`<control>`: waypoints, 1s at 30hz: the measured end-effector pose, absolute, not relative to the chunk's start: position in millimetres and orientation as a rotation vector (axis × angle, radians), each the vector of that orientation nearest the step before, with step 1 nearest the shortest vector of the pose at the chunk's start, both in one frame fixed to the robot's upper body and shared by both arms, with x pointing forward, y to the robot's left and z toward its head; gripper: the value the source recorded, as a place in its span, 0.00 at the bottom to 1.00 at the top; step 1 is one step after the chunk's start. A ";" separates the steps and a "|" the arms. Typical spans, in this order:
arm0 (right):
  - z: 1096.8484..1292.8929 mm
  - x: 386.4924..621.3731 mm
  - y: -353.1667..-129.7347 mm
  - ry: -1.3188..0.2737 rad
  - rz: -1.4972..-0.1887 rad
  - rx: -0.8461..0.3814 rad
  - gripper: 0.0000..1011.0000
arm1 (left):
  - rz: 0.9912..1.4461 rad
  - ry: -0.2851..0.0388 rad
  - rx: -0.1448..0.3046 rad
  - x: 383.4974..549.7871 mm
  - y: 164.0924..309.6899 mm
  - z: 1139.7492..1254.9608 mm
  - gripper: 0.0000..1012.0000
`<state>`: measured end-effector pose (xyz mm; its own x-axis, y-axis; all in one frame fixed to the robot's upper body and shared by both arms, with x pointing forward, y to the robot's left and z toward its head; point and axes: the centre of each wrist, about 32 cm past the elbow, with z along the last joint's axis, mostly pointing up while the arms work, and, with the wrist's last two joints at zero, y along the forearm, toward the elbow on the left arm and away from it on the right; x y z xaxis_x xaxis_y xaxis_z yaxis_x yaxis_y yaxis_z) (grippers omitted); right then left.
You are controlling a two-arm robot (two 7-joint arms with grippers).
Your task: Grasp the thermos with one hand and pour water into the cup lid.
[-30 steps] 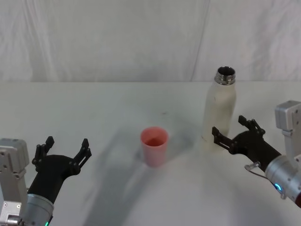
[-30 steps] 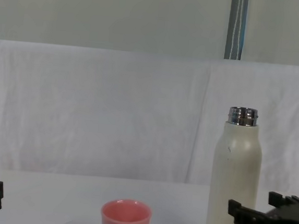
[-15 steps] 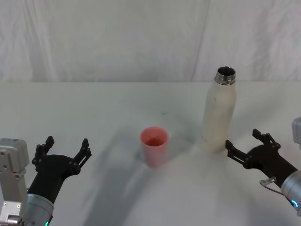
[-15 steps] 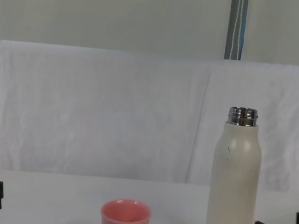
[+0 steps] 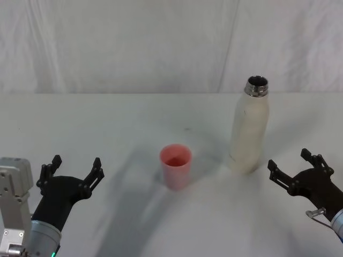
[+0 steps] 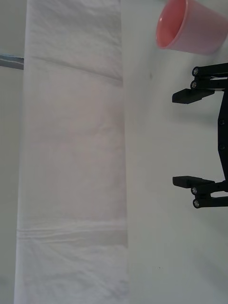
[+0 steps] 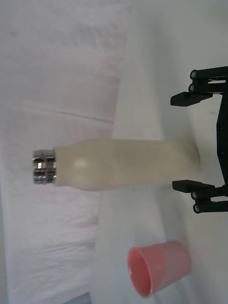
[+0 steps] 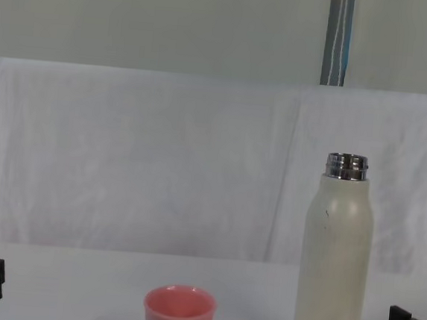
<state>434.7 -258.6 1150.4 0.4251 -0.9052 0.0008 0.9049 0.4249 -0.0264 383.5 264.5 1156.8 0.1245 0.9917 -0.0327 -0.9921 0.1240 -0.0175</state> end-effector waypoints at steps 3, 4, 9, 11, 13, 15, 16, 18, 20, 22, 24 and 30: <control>1151.5 431.9 -257.9 0.008 -1.131 -0.011 0.99 | 1.446 0.014 -0.038 383.5 264.5 1156.8 0.99; 1152.2 430.3 -257.4 0.004 -1.131 -0.005 0.99 | 1.446 0.014 -0.038 383.5 264.5 1156.8 0.99; 1154.2 425.7 -255.9 -0.011 -1.138 0.015 0.99 | 1.446 0.014 -0.038 383.5 264.5 1156.8 0.99; 1154.7 424.2 -254.8 -0.022 -1.142 0.019 0.99 | 1.446 0.014 -0.038 383.5 264.5 1156.8 0.99; 1154.6 423.2 -254.1 -0.031 -1.146 0.019 0.99 | 1.446 0.014 -0.038 383.5 264.5 1156.8 0.99; 1154.7 422.4 -253.3 -0.041 -1.149 0.019 0.99 | 1.446 0.014 -0.038 383.5 264.5 1156.8 0.99; 1154.6 421.9 -252.9 -0.049 -1.152 0.019 0.99 | 1.446 0.014 -0.038 383.5 264.5 1156.8 0.99; 1154.4 420.8 -251.4 -0.073 -1.159 0.017 0.99 | 1.446 0.014 -0.038 383.5 264.5 1156.8 0.99; 1154.1 420.0 -249.8 -0.092 -1.165 0.016 0.99 | 1.446 0.014 -0.038 383.5 264.5 1156.8 0.99; 1154.3 419.9 -249.0 -0.101 -1.165 0.015 0.99 | 1.446 0.014 -0.038 383.5 264.5 1156.8 0.99; 1154.4 419.7 -247.6 -0.112 -1.166 0.015 0.99 | 1.446 0.014 -0.038 383.5 264.5 1156.8 0.99; 1155.4 419.0 -244.8 -0.132 -1.164 0.014 0.99 | 1.446 0.014 -0.038 383.5 264.5 1156.8 0.99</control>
<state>419.0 -244.8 1155.4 0.3890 -0.9162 0.0965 0.9145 0.3967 0.0793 383.5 264.5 1156.8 0.1245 0.9917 -0.0327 -0.9921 0.1240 -0.0176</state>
